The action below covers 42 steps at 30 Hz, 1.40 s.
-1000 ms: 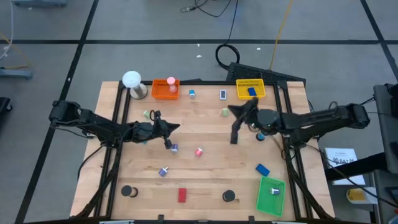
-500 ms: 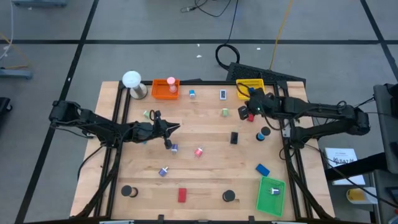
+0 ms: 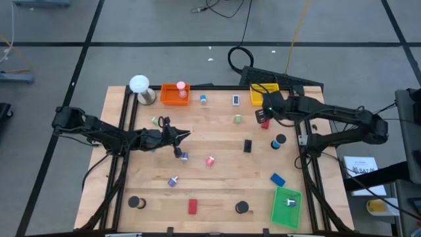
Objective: Pick & Place Office items
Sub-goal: Put the top red timer into the yellow basket
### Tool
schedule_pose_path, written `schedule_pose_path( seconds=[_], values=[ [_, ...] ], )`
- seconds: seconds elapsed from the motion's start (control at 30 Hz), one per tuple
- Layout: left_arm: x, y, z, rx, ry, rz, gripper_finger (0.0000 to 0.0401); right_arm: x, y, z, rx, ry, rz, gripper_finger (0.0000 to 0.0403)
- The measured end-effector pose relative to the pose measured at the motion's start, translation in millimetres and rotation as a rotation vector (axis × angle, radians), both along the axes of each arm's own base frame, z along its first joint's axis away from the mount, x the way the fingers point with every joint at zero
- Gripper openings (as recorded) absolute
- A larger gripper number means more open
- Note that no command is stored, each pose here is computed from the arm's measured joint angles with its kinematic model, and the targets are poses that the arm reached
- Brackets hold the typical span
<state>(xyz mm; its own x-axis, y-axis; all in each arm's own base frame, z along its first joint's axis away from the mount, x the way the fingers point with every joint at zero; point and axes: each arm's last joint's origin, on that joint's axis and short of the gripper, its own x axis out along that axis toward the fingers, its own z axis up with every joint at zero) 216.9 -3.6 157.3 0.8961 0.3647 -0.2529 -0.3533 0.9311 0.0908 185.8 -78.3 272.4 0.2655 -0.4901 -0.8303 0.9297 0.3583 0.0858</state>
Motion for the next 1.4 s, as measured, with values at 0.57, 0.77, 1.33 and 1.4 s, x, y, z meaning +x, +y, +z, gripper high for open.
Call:
schedule_pose_path(
  seconds=[0.57, 0.77, 1.33, 1.4],
  values=[
    [0, 0, 0, 0.0, 0.0, 0.0, 0.0042, 8, -36, -73, 0.229, 0.127, -0.145, 0.0238],
    [0, 0, 0, 0.0, 0.0, 0.0, 0.0042, 14, -43, -89, 0.248, 0.154, -0.178, 0.0263],
    [0, 0, 0, 0.0, 0.0, 0.0, 0.0042, 23, -50, -116, 0.288, 0.229, -0.215, 0.0244],
    [0, 0, 0, 0.0, 0.0, 0.0, 0.0042, 23, -50, -116, 0.287, 0.228, -0.214, 0.0243]
  ],
)
